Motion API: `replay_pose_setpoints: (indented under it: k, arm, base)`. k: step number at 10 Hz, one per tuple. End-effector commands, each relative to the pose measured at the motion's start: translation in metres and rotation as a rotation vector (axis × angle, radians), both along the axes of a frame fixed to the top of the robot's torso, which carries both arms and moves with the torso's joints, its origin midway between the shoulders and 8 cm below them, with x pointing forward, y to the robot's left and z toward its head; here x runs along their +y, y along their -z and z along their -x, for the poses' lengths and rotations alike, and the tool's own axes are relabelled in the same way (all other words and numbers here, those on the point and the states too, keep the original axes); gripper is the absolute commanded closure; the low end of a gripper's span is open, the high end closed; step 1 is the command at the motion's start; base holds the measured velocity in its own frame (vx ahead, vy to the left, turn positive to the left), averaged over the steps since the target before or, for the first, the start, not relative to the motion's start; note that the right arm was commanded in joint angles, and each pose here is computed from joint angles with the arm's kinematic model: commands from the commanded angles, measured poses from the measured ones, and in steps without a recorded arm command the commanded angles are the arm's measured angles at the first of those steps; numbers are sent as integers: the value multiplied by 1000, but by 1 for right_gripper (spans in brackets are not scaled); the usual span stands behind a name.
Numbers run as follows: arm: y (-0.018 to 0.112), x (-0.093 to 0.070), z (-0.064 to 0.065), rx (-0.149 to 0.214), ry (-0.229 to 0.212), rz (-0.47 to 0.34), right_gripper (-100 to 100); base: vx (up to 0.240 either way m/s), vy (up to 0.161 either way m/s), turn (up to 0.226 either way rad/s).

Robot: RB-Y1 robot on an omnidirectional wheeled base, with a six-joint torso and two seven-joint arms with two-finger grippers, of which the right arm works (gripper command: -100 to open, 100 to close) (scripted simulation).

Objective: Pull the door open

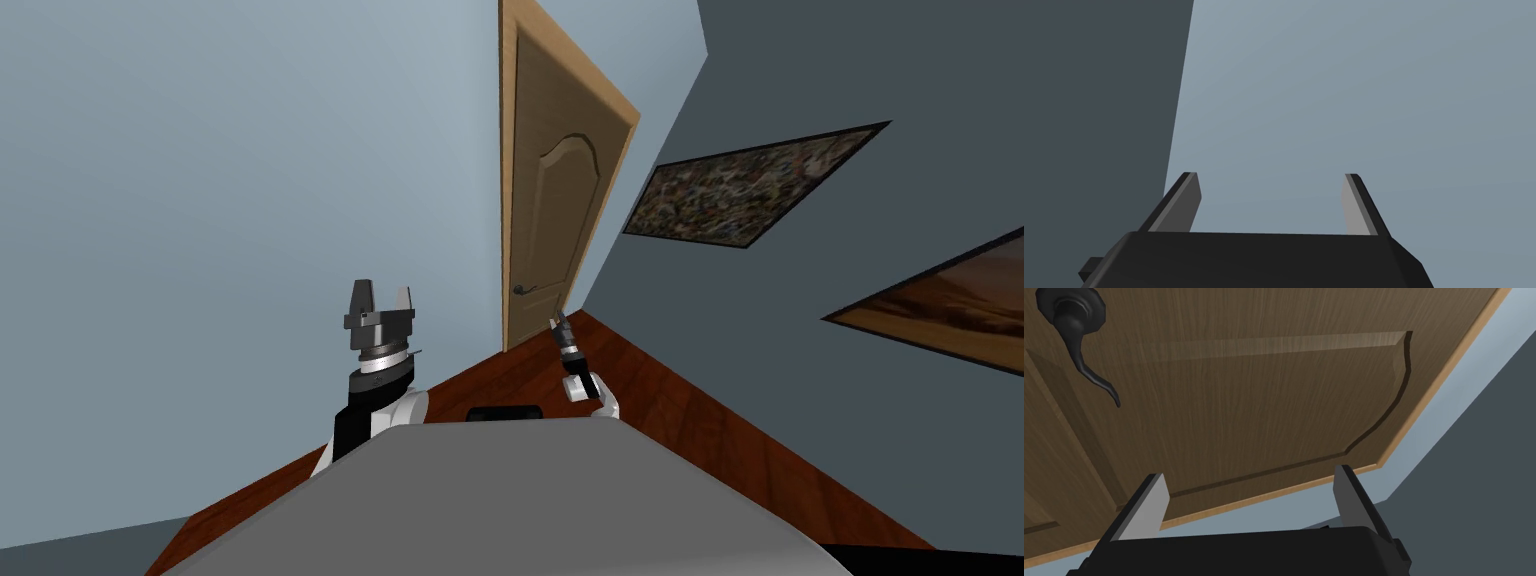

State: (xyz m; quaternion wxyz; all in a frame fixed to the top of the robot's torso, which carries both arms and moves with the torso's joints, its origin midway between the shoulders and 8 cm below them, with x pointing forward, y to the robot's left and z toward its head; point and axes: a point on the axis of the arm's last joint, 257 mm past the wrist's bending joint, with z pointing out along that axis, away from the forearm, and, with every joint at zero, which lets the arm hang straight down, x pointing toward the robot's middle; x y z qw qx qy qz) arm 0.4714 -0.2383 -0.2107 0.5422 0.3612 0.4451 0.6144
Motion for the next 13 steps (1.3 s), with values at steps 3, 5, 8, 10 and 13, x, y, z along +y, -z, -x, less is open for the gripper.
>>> replay_pose_setpoints:
  k: [3,5,8,10,13]
  arm:
    - [22,-3,-6,45,-11,10,-100]
    - [31,-4,-9,64,-15,15,-100]
    - [54,-8,-18,111,-27,31,-100]
    - [64,-11,-20,134,-28,38,-100]
    - [86,-18,-26,182,-32,55,-100]
  base:
    - [55,-35,109]
    - [45,-30,73]
    - [68,-46,148]
    - [68,-45,102]
    - [57,-41,137]
